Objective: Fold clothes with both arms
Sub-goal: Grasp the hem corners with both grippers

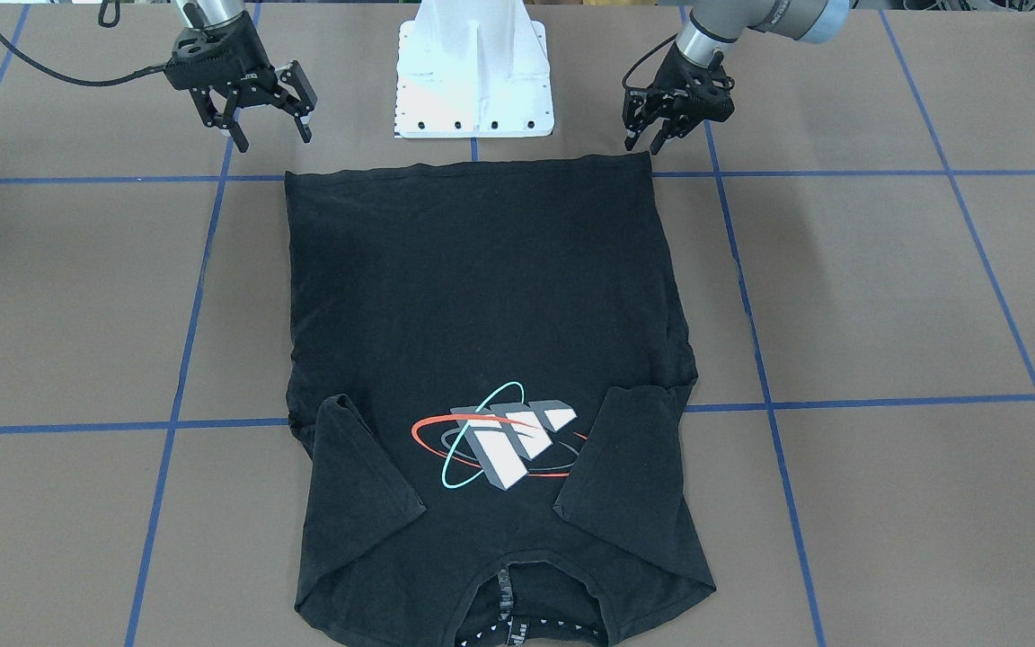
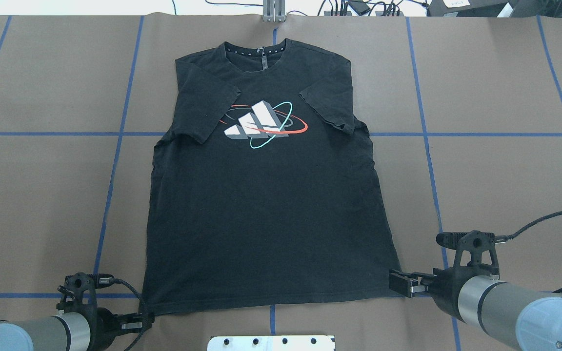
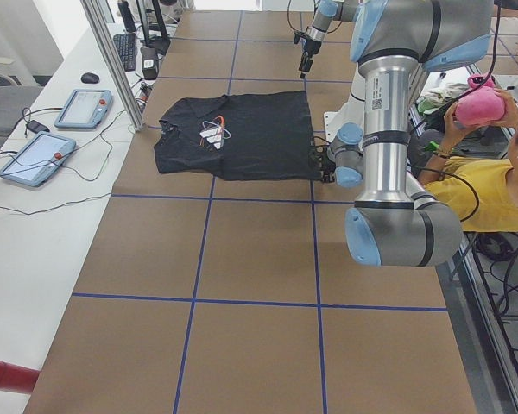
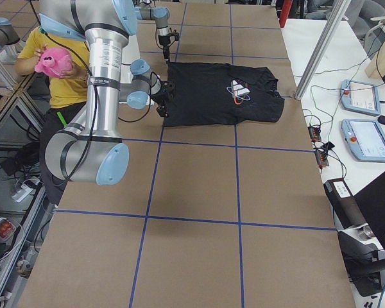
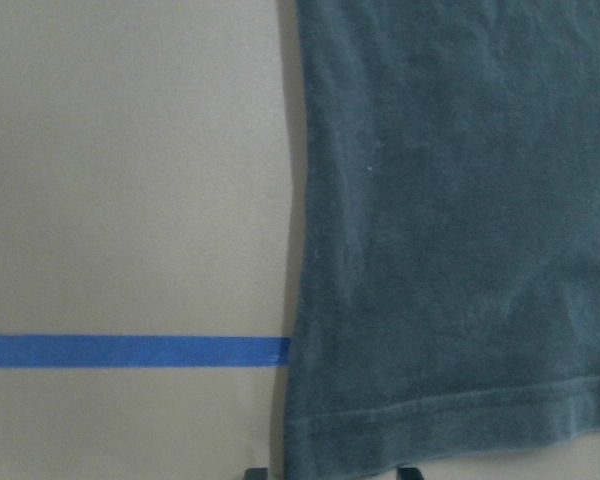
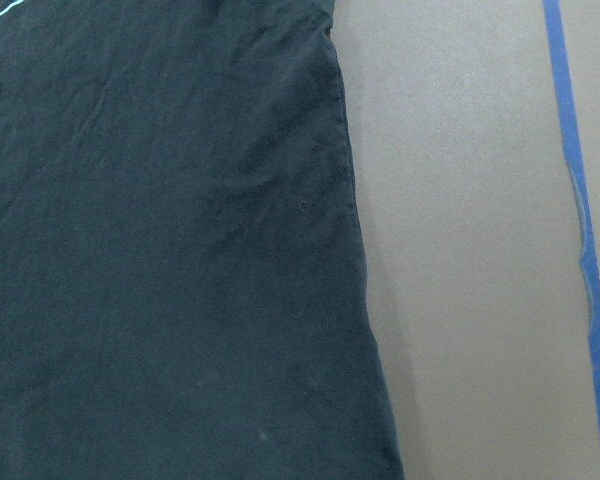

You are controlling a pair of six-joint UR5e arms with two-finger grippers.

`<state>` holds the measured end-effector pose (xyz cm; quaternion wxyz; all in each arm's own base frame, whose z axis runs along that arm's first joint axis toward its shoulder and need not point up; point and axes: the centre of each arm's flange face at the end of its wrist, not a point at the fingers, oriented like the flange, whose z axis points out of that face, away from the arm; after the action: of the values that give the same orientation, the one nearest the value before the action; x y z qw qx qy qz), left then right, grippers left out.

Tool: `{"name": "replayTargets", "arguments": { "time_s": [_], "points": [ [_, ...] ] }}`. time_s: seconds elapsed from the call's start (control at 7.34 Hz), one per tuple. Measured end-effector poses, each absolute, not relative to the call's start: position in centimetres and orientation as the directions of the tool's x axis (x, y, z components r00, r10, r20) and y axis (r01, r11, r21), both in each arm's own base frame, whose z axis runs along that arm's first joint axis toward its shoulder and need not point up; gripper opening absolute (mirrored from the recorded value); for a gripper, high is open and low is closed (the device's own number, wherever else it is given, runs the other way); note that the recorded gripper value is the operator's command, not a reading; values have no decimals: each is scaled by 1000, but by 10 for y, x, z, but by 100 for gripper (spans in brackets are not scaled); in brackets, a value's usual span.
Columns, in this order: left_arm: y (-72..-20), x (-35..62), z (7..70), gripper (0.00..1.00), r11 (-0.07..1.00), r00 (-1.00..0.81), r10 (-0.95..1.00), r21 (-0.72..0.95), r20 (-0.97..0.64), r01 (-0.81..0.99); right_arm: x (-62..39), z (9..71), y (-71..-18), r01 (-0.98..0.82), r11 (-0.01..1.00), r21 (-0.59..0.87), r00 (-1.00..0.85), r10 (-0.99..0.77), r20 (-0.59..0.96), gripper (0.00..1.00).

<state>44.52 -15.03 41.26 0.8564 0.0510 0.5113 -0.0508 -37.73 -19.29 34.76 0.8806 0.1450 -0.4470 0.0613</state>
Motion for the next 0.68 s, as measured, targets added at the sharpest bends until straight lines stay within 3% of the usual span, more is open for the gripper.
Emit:
{"name": "replayTargets", "arguments": {
  "time_s": [0.68],
  "points": [
    [-160,441,414,38,987,476,-33,47,-879,155,-377,347,-193,-238,950,200,592,-22,806,100]
  ]
}}
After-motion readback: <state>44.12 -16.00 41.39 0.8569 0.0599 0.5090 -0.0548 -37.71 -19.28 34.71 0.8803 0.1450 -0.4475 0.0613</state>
